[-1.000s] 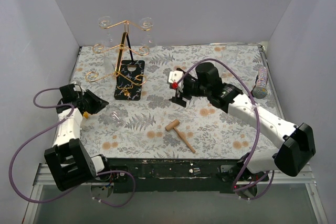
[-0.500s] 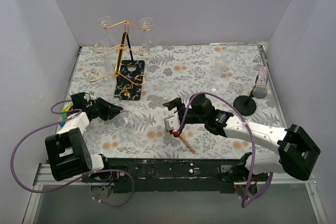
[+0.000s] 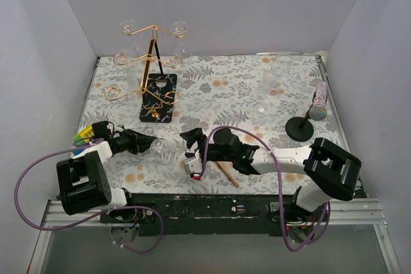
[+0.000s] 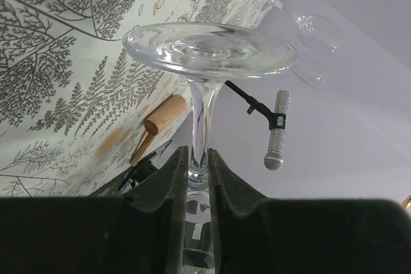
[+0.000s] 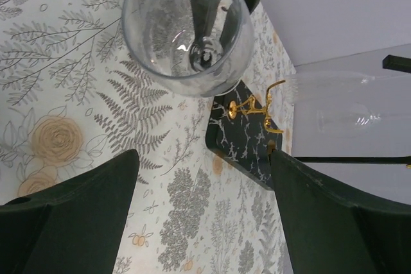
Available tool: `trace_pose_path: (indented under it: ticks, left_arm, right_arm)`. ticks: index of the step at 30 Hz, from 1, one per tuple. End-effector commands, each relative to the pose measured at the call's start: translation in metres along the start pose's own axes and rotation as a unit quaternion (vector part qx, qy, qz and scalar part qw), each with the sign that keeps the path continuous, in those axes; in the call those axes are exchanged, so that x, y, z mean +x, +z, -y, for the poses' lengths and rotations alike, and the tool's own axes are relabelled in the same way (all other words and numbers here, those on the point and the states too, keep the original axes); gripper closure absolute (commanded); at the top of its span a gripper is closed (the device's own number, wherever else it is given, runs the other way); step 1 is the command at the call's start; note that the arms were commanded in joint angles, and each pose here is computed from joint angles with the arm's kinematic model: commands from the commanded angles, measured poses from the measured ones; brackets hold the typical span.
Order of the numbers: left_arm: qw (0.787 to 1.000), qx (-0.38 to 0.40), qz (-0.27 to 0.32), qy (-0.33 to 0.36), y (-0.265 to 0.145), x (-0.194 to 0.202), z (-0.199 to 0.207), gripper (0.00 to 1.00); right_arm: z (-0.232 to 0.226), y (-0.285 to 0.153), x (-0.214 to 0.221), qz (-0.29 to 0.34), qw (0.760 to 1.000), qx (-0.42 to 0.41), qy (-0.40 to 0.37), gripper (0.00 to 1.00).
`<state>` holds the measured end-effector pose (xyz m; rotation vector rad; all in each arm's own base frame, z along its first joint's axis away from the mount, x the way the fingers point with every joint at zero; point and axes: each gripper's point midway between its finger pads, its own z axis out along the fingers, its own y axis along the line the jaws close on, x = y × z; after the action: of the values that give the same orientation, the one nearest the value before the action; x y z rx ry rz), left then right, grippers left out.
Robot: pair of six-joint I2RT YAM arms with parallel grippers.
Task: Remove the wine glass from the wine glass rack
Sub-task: Place the wine glass at the center of the board.
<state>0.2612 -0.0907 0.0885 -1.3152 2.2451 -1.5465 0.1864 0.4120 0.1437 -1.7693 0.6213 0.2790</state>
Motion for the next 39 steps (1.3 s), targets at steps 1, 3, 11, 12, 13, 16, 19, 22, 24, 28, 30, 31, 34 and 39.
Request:
trace_pose_path:
  ticks: [1, 3, 11, 12, 13, 16, 19, 22, 24, 28, 30, 31, 34, 39]
  left_arm:
    - [0.999, 0.021, -0.021, -0.02, -0.006, 0.013, 0.009, 1.0]
    - [0.999, 0.019, -0.02, -0.029, -0.005, 0.014, 0.006, 1.0]
    - [0.999, 0.019, -0.021, -0.042, -0.005, 0.012, 0.009, 1.0]
    - [0.999, 0.02, -0.022, -0.043, -0.005, 0.012, 0.009, 1.0]
    - [0.999, 0.021, -0.022, -0.043, -0.005, 0.012, 0.011, 1.0]
    - [0.999, 0.022, -0.022, -0.043, -0.005, 0.012, 0.011, 1.0]
    - [0.998, 0.021, -0.022, -0.047, -0.005, 0.013, 0.008, 1.0]
    - [0.998, 0.019, -0.022, -0.052, -0.005, 0.013, 0.006, 1.0]
    - [0.998, 0.018, -0.022, -0.055, -0.004, 0.013, 0.006, 1.0]
    - [0.998, 0.02, -0.024, -0.053, -0.005, 0.014, 0.008, 1.0]
    - [0.998, 0.021, -0.025, -0.053, -0.005, 0.014, 0.009, 1.0]
    - [0.998, 0.02, -0.025, -0.053, -0.005, 0.015, 0.008, 1.0]
    - [0.998, 0.019, -0.026, -0.054, -0.006, 0.016, 0.008, 1.0]
    - [0.998, 0.017, -0.028, -0.055, -0.006, 0.017, 0.008, 1.0]
  right_arm:
    - [0.053, 0.013, -0.033, 0.05, 0.995, 0.078, -0.027, 0.09]
    - [0.056, 0.018, -0.04, 0.066, 0.995, 0.072, -0.022, 0.09]
    - [0.035, 0.038, -0.067, 0.129, 0.991, -0.02, 0.007, 0.09]
    - [0.034, 0.04, -0.069, 0.133, 0.991, -0.028, 0.006, 0.09]
    - [0.031, 0.042, -0.069, 0.134, 0.99, -0.038, 0.002, 0.09]
    - [0.022, 0.049, -0.067, 0.127, 0.989, -0.075, -0.004, 0.09]
    - [0.019, 0.051, -0.064, 0.12, 0.989, -0.086, -0.006, 0.09]
    - [0.015, 0.053, -0.066, 0.128, 0.987, -0.095, -0.012, 0.09]
    - [0.015, 0.057, -0.067, 0.131, 0.987, -0.091, -0.016, 0.09]
    - [0.016, 0.068, -0.071, 0.133, 0.987, -0.088, -0.026, 0.09]
    - [0.019, 0.072, -0.072, 0.134, 0.987, -0.081, -0.03, 0.09]
    - [0.019, 0.074, -0.071, 0.131, 0.988, -0.078, -0.033, 0.09]
    - [0.024, 0.078, -0.068, 0.118, 0.99, -0.058, -0.044, 0.09]
    - [0.029, 0.082, -0.064, 0.112, 0.991, -0.042, -0.053, 0.09]
